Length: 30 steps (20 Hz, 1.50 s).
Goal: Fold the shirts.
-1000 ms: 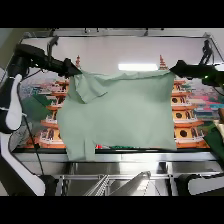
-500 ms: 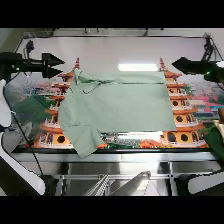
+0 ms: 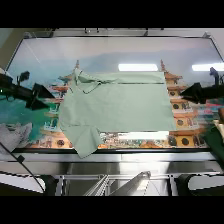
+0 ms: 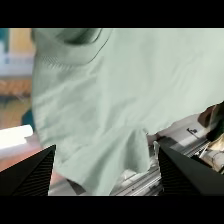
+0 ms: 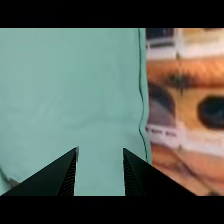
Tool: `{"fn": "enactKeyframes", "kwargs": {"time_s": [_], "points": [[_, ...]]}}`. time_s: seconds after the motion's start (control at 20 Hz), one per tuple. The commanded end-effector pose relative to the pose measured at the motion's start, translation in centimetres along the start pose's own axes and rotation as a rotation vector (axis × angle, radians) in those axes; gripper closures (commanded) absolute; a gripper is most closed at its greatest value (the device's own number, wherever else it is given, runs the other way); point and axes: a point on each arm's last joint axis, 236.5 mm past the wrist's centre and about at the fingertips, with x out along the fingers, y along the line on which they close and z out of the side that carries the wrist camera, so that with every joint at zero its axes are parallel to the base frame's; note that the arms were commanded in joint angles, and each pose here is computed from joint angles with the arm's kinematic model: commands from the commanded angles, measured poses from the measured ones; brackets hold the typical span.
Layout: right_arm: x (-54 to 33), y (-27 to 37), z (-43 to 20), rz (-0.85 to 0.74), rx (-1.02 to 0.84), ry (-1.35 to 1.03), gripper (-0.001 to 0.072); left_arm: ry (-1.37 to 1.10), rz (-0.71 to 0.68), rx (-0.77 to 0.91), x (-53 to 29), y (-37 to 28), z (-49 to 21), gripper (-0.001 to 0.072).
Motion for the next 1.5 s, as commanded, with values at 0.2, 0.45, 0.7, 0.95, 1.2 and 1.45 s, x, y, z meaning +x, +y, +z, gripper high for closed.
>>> {"fn": "enactKeyframes", "kwargs": {"time_s": [0.2, 0.45, 0.7, 0.95, 1.2, 1.45], "points": [[-0.8, 0.8, -3.8, 0.064, 0.045, 0.008, 0.0392, 0.185, 0.088, -0.203, 8.9, 5.9, -10.2, 0.001], [-1.7, 2.2, -3.3, 0.083, 0.012, -0.03, 0.0392, 0.009, -0.125, -0.166, 12.8, 1.1, -7.0, 0.0075], [-2.5, -0.4, -4.4, 0.019, 0.084, -0.003, 0.0319, -0.004, -0.135, -0.149, 12.7, 0.9, -6.8, 0.0672], [-2.1, -6.2, -9.0, -0.149, 0.202, 0.146, 0.0212, -0.007, -0.166, -0.171, 11.6, 1.4, -6.8, 0.0672], [3.2, -6.5, -12.2, -0.077, 0.241, 0.245, 0.0214, -0.002, -0.173, -0.175, 11.5, 1.4, -6.9, 0.0672], [7.4, -4.0, -14.0, -0.015, 0.204, 0.363, 0.033, 0.003, -0.176, -0.174, 11.5, 1.3, -7.1, 0.0672]]}}
